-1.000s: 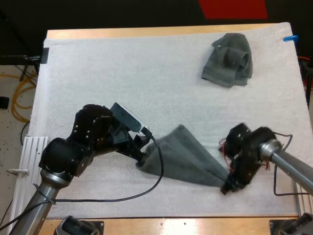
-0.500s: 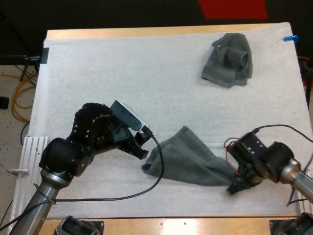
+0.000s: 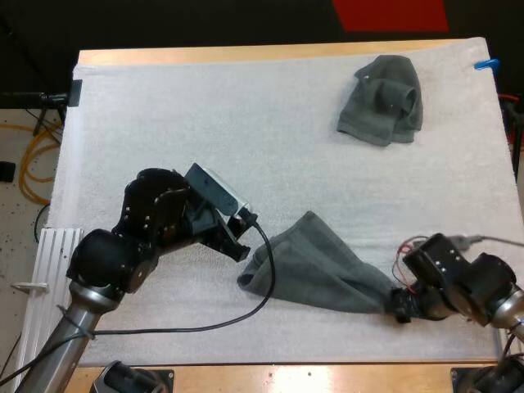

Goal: Pick towel from pile fold and stack

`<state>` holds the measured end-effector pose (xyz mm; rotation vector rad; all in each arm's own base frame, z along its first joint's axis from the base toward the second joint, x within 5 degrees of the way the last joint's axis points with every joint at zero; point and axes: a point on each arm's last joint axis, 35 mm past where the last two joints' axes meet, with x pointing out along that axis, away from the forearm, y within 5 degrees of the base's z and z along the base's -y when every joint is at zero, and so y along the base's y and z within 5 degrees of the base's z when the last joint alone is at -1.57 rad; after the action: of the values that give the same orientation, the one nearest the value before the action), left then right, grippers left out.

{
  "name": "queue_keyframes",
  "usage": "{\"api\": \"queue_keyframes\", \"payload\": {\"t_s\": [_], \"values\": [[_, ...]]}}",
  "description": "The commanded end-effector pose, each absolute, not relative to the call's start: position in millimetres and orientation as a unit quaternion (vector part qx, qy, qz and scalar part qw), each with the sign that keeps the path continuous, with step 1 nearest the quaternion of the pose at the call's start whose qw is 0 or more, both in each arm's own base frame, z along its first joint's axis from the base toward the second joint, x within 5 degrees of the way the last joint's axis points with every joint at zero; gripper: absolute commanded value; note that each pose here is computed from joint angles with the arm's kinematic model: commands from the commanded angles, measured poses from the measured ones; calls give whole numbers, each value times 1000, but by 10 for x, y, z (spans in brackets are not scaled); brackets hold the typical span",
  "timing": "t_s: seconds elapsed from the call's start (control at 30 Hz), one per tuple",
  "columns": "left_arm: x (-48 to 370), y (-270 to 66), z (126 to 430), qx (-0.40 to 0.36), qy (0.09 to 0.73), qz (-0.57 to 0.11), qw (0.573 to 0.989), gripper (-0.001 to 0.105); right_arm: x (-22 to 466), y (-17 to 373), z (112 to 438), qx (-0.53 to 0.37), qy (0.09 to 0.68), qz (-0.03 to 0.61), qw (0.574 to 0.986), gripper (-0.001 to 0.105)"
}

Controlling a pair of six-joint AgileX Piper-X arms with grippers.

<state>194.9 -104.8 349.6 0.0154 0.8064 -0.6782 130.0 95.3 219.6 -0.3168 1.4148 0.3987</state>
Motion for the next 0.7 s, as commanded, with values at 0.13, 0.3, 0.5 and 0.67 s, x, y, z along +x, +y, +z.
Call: {"api": "queue_keyframes", "payload": {"t_s": [0.13, 0.3, 0.5, 0.67], "values": [[2012, -1085, 3436, 9, 396, -322, 860, 58, 1207, 895, 1884, -88, 665, 144, 727, 68], [2009, -1088, 3436, 8, 396, -328, 857, 58, 1264, 938, 1794, -21, 646, 130, 752, 67], [2002, -1097, 3439, 3, 397, -342, 852, 58, 1414, 820, 1698, 33, 662, 86, 743, 51], [2002, -1097, 3439, 4, 396, -343, 852, 58, 1529, 671, 1623, 88, 685, 99, 717, 50]]}}
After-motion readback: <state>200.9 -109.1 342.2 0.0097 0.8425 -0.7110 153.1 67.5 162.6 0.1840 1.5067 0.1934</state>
